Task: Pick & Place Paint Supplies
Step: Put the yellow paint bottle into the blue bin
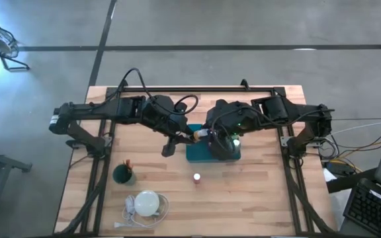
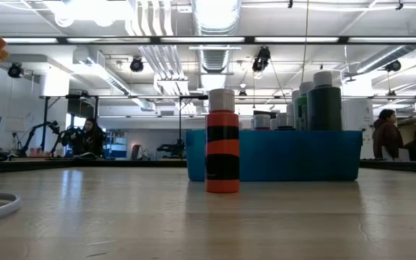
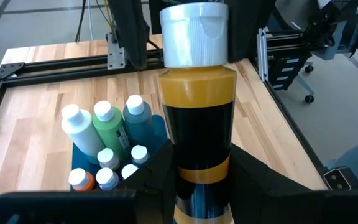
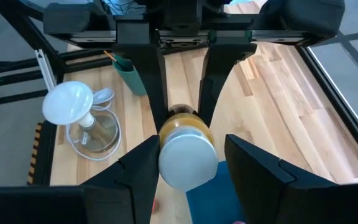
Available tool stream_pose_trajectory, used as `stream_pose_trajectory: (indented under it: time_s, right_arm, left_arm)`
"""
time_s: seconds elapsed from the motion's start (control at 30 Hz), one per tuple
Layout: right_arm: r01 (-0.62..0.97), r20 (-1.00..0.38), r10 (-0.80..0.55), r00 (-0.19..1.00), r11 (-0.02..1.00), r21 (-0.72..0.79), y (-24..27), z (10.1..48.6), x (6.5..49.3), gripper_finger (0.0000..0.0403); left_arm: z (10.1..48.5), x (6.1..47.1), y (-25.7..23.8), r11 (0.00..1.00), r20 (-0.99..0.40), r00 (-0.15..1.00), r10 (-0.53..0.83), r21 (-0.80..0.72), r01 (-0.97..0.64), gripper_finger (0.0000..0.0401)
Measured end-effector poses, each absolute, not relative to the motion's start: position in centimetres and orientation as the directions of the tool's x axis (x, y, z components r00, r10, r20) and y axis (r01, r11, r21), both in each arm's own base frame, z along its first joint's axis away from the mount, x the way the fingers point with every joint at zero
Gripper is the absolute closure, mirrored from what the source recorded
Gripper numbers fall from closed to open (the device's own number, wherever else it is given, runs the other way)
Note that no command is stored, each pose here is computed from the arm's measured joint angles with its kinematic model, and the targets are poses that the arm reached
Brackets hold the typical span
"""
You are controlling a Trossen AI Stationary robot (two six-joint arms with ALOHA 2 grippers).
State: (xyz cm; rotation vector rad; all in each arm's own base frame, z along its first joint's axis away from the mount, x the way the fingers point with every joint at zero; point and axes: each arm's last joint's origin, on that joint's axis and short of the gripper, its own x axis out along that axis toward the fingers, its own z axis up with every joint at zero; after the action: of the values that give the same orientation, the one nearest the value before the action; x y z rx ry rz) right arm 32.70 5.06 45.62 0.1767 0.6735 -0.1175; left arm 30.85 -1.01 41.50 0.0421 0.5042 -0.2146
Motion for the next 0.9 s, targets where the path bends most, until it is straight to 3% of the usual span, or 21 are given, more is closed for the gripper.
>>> stream_pose_trajectory:
  time_s: [0.37, 0.7, 0.9]
  right_arm:
    - [0.167, -0.631, -0.051, 0.774, 0.978, 0.126, 4.98, 45.49, 32.89, 0.028]
    - [0.165, -0.627, -0.052, 0.777, 0.978, 0.124, 4.97, 45.52, 32.93, 0.0288]
    - [0.167, -0.624, -0.051, 0.78, 0.978, 0.128, 4.9, 45.69, 32.73, 0.0288]
  left_arm:
    - [41.43, 30.82, -0.97, 0.978, -0.491, 0.85, -0.189, -0.013, 0.21, 0.0298]
    - [41.44, 30.81, -0.98, 0.978, -0.491, 0.85, -0.192, -0.019, 0.21, 0.0294]
    - [41.72, 30.37, -0.9, 0.987, -0.498, 0.854, -0.151, -0.021, 0.162, 0.0169]
